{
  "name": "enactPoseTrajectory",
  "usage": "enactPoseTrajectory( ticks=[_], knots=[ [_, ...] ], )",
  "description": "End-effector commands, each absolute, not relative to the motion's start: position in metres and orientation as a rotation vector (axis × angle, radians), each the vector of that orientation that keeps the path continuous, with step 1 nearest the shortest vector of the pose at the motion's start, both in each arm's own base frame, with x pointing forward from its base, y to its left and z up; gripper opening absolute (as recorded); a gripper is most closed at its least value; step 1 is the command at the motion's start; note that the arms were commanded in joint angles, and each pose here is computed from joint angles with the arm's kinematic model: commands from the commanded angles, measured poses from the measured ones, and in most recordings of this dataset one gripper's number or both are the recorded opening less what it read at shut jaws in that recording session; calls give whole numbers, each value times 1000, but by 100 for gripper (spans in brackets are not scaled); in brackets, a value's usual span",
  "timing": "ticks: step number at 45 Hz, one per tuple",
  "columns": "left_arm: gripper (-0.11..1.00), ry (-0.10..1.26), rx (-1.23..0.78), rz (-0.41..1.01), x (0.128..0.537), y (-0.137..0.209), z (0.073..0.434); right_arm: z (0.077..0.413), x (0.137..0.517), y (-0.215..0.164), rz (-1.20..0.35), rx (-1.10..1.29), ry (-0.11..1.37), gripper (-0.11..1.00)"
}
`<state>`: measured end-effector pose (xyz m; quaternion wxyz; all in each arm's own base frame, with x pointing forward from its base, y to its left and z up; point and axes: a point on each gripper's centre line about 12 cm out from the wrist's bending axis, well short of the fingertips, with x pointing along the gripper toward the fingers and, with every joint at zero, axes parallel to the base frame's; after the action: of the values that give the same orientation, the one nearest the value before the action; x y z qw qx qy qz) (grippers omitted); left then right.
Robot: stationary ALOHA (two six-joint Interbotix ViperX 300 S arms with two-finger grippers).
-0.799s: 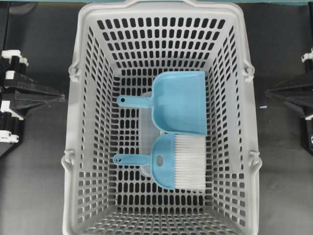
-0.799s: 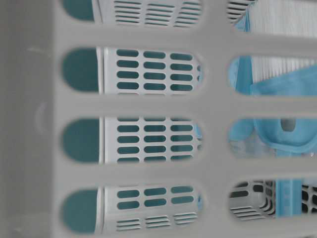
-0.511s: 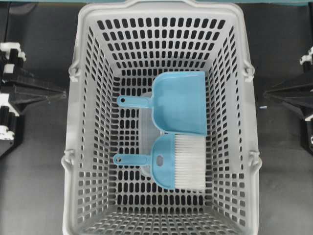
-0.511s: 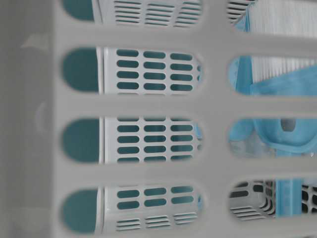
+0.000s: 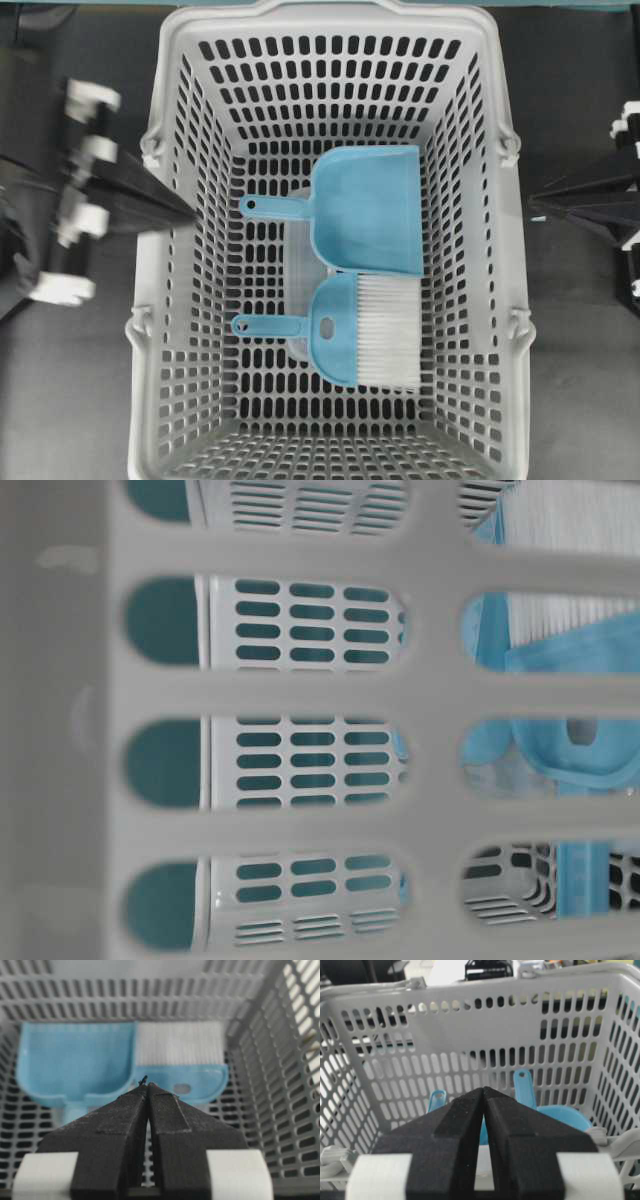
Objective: Pick up the hand brush from the shopping basket with the left arm.
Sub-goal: 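Move the left gripper into the basket over the blue brush handle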
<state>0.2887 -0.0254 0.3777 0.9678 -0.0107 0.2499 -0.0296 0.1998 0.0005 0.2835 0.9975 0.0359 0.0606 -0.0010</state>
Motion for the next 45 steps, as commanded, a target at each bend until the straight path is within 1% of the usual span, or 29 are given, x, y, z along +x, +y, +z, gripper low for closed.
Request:
enactPoseTrajectory(
  ticks=[1, 4, 6, 9, 12, 14, 17, 19, 21, 23, 26, 29, 30, 34, 37, 40, 45],
  knots=[
    [0, 539, -16, -63, 308, -30, 386, 293, 202, 2, 7, 76, 103, 0],
    [0, 580, -16, -64, 318, -32, 383, 292, 202, 3, 12, 77, 108, 4],
    [0, 605, -16, -66, 323, -34, 381, 292, 202, 3, 12, 77, 108, 12],
    [0, 651, -20, -63, 333, -36, 378, 292, 202, 3, 12, 79, 106, 27],
    [0, 703, -17, -59, 340, -37, 374, 293, 202, 3, 12, 79, 105, 47],
    [0, 758, -20, -53, 346, -38, 370, 294, 202, 4, 15, 73, 99, 64],
    [0, 801, -19, -48, 352, -38, 368, 294, 202, 4, 16, 71, 91, 76],
    [1, 831, -16, -49, 357, -41, 364, 295, 202, 4, 16, 71, 85, 78],
    [1, 842, -12, -51, 360, -42, 363, 296, 202, 4, 17, 71, 79, 77],
    [4, 842, -4, -58, 363, -44, 362, 296, 202, 4, 16, 71, 76, 75],
    [19, 839, -8, -63, 369, -47, 361, 297, 202, 4, 17, 71, 73, 73],
    [37, 861, -8, -70, 376, -53, 352, 296, 202, 4, 18, 68, 74, 73],
    [46, 872, -10, -70, 377, -54, 348, 295, 202, 4, 16, 70, 77, 73],
    [73, 917, -32, -62, 384, -60, 333, 295, 202, 4, 17, 68, 77, 73],
    [85, 954, -63, -47, 390, -65, 319, 295, 201, 4, 16, 68, 74, 73],
    [91, 992, -78, -34, 393, -67, 307, 294, 201, 4, 16, 68, 73, 73],
    [90, 1072, -72, -21, 394, -67, 285, 294, 201, 4, 16, 68, 71, 73]
  ],
)
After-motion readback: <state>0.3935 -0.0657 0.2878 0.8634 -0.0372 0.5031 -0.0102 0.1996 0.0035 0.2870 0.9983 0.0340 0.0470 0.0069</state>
